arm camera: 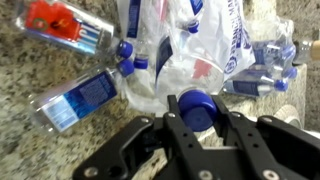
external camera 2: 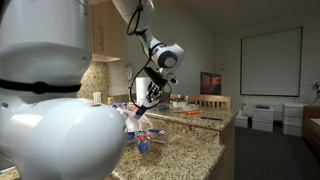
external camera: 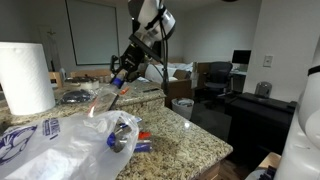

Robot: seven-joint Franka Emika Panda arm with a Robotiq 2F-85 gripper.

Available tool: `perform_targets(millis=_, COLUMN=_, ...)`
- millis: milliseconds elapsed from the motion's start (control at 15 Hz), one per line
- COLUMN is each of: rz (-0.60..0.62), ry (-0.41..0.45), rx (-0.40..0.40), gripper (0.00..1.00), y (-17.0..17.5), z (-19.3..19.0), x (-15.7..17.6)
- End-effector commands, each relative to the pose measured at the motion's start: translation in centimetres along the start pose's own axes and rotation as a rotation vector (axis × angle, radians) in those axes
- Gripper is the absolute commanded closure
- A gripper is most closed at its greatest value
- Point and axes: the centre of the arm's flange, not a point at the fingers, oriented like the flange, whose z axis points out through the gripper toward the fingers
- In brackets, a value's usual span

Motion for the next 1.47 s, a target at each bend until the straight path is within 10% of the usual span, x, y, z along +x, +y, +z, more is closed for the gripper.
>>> perform_targets(millis=0, rz=-0.055, ry=-0.193, rx=0.013, gripper=0.89, y=-2.9, z=6.8, x=3.1)
perform_targets(millis=600, rz=-0.124, ry=-0.700, rx=-0.018, gripper=0.89, y=-5.5, z=20.5, x=2.1)
perform_targets(millis=667, rz=-0.141, ry=-0.754, rx=-0.027, gripper=0.40, y=-5.7, z=21.0, x=1.6)
perform_targets(millis=933, rz=-0.216, ry=-0.952, rx=-0.074, gripper=0.21, y=-5.4, z=19.7, x=1.2)
perform_targets(millis=1400, rz=-0.362, ry=-0.798, rx=-0.322, gripper=0.00, y=-1.0, z=12.1, x=2.8)
